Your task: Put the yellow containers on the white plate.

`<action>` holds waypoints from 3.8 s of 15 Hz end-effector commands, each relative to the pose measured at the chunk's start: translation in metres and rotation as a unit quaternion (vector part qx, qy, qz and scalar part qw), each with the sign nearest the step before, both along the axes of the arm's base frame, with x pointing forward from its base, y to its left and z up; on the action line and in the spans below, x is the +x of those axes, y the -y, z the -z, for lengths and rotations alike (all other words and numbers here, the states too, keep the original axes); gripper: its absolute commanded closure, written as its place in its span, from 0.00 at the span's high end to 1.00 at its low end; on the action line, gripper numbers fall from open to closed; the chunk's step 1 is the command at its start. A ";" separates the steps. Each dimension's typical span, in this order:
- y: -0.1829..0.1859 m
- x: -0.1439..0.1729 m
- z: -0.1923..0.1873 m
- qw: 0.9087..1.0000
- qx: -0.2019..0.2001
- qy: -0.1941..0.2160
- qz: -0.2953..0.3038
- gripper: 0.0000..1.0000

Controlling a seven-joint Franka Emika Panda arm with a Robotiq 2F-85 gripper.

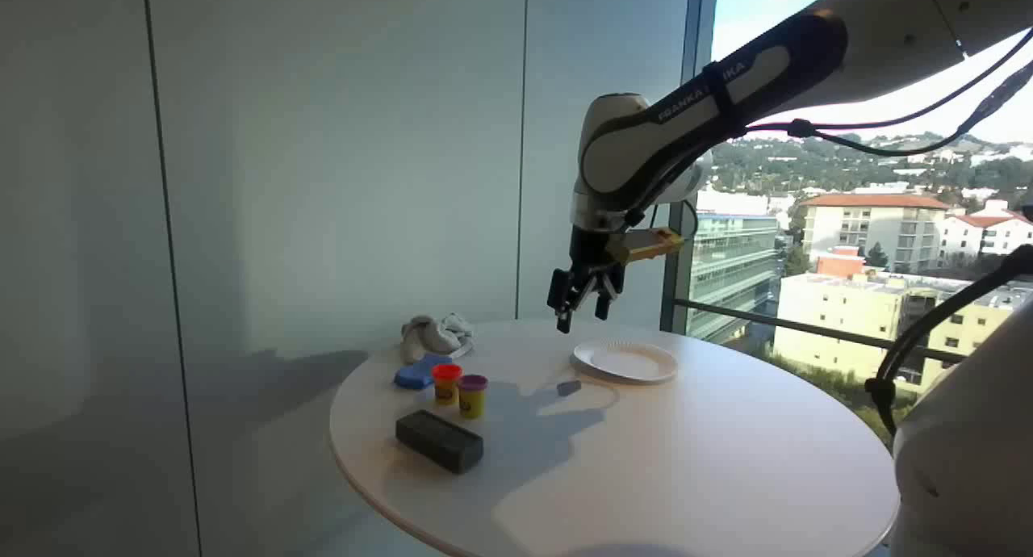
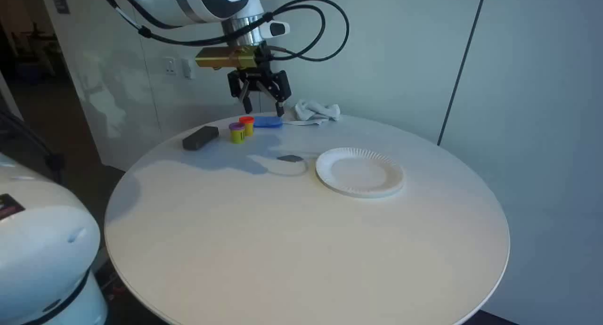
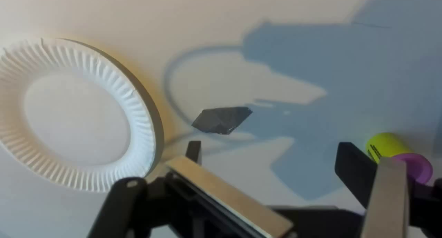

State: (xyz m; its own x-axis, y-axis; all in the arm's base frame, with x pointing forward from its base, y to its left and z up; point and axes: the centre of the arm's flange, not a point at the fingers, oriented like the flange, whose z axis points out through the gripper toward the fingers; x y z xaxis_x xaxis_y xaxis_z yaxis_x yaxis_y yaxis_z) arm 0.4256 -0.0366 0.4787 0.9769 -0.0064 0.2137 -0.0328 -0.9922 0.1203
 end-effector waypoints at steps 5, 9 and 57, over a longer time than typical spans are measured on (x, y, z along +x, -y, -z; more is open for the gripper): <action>0.000 0.002 -0.010 1.000 -0.001 0.011 0.000 1.00; -0.008 0.014 -0.012 0.999 0.010 0.020 -0.043 1.00; -0.144 0.131 0.087 0.908 0.079 -0.165 -0.377 1.00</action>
State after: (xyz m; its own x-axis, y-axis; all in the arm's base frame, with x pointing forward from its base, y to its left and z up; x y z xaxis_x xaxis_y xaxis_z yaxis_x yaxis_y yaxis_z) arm 0.5497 0.0938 0.3869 0.7528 0.6576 -0.0304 0.6510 -0.7505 -0.1140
